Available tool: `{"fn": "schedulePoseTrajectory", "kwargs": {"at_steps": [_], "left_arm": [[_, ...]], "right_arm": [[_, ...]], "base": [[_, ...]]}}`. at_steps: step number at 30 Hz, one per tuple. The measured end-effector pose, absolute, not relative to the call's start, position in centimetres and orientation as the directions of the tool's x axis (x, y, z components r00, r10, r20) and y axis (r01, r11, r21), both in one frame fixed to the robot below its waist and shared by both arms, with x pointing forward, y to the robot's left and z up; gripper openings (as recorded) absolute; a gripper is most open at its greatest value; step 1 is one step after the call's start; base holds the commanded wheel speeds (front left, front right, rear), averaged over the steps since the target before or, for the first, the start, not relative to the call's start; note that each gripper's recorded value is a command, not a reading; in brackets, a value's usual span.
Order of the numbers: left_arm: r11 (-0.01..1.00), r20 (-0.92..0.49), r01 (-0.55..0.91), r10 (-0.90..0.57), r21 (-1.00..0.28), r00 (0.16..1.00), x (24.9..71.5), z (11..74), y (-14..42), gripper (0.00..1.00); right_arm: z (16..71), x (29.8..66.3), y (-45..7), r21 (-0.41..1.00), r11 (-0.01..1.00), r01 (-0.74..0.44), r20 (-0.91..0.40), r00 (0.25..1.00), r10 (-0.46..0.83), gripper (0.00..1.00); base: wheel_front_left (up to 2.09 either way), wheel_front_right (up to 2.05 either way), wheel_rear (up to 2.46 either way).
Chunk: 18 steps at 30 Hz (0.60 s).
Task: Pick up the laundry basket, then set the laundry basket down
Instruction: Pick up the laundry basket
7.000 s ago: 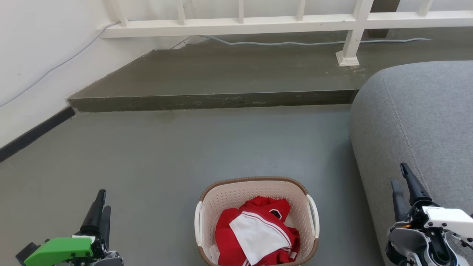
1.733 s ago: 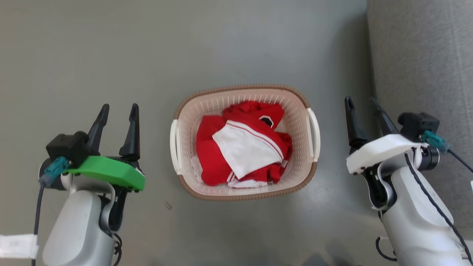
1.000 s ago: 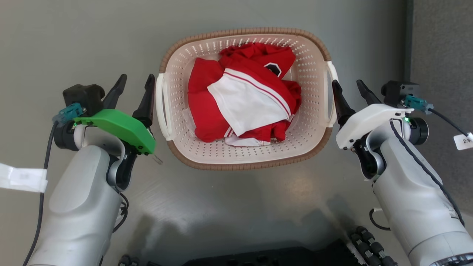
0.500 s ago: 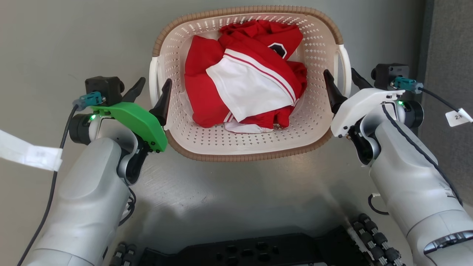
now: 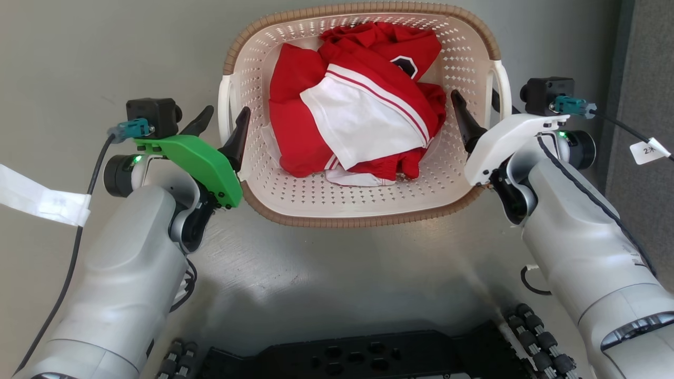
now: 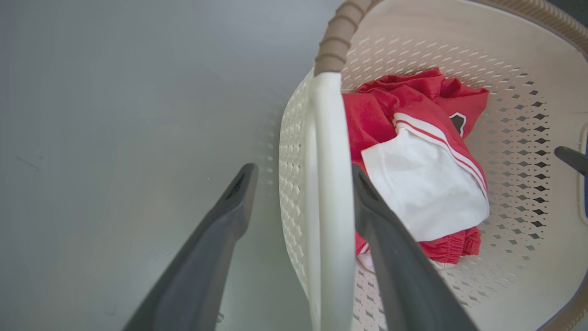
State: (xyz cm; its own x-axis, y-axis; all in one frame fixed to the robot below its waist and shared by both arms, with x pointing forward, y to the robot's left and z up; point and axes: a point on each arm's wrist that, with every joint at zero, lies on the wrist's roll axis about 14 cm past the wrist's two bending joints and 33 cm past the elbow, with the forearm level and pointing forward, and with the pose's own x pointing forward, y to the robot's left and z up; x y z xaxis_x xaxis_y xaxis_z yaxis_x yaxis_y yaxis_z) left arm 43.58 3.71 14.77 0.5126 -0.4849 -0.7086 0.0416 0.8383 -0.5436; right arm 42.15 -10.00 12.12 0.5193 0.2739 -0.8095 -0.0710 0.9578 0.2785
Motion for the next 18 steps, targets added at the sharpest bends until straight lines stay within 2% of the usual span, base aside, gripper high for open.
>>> {"fn": "schedulePoseTrajectory", "kwargs": {"at_steps": [1, 2, 3, 4, 18], "left_arm": [[0.839, -0.71, 0.042, -0.485, -0.543, 0.51, 43.5, 14.7, 3.7, 0.33], [0.839, -0.712, 0.037, -0.484, -0.543, 0.508, 43.5, 14.7, 3.8, 0.0], [0.838, -0.714, 0.03, -0.482, -0.545, 0.508, 43.5, 14.6, 3.8, 0.0], [0.837, -0.714, 0.026, -0.482, -0.546, 0.508, 43.5, 14.6, 3.8, 0.0], [0.841, -0.712, 0.042, -0.481, -0.539, 0.511, 43.3, 15.5, 4.0, 0.0]], "right_arm": [[12.1, 42.1, -9.9, 0.281, 0.957, -0.073, -0.811, 0.516, 0.277, 0.56], [12.0, 42.0, -9.8, 0.282, 0.956, -0.075, -0.812, 0.512, 0.28, 0.29], [12.0, 42.0, -9.8, 0.283, 0.956, -0.075, -0.812, 0.511, 0.28, 0.11], [12.0, 42.1, -9.9, 0.28, 0.957, -0.076, -0.814, 0.51, 0.279, 0.0], [13.4, 42.3, -9.5, 0.294, 0.952, -0.087, -0.798, 0.526, 0.295, 0.0]], "base": [[0.0, 0.0, 0.0], [0.0, 0.0, 0.0], [0.0, 0.0, 0.0], [0.0, 0.0, 0.0], [0.0, 0.0, 0.0]]}}
